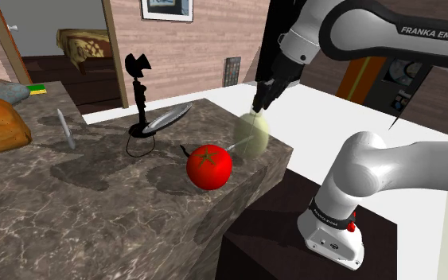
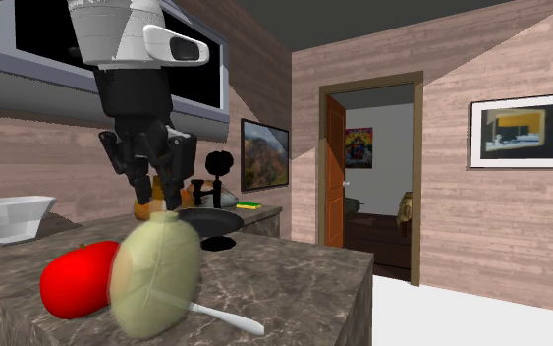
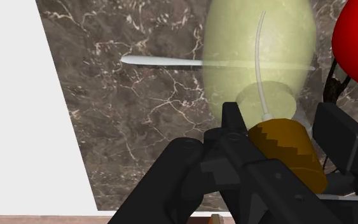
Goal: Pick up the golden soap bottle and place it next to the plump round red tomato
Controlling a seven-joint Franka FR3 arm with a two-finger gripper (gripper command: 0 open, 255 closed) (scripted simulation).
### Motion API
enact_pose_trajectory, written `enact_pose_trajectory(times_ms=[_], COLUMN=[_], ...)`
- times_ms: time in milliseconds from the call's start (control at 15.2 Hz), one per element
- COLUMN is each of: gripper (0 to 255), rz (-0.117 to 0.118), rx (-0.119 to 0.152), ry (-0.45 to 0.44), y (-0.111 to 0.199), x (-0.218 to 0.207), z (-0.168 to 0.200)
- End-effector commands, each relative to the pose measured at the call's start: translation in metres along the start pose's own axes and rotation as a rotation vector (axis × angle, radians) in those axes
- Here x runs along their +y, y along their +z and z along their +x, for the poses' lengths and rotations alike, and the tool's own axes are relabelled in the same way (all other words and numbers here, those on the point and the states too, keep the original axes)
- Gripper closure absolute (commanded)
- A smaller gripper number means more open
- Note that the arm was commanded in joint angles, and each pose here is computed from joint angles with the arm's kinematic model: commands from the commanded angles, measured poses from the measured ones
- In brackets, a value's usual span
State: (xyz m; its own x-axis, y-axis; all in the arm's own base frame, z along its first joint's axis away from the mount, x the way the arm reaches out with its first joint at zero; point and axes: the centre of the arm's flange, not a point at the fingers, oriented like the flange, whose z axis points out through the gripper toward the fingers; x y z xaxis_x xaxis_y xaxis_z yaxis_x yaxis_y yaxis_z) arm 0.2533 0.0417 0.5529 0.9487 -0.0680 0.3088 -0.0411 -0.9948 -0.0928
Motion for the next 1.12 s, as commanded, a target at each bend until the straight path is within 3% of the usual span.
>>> enact_pose_trajectory(times_ms=[0, 660, 726, 1056], gripper=[255, 255, 0, 0], rz=[0.000, 0.000, 0.000, 0.000], rx=[0.001, 0.001, 0.001, 0.001], ry=[0.000, 0.000, 0.000, 0.000], y=[0.0103, 0.0188, 0.0188, 0.0188], x=[0.0011, 0.0019, 0.0019, 0.0020], z=[-0.0043, -0.0071, -0.0072, -0.0071])
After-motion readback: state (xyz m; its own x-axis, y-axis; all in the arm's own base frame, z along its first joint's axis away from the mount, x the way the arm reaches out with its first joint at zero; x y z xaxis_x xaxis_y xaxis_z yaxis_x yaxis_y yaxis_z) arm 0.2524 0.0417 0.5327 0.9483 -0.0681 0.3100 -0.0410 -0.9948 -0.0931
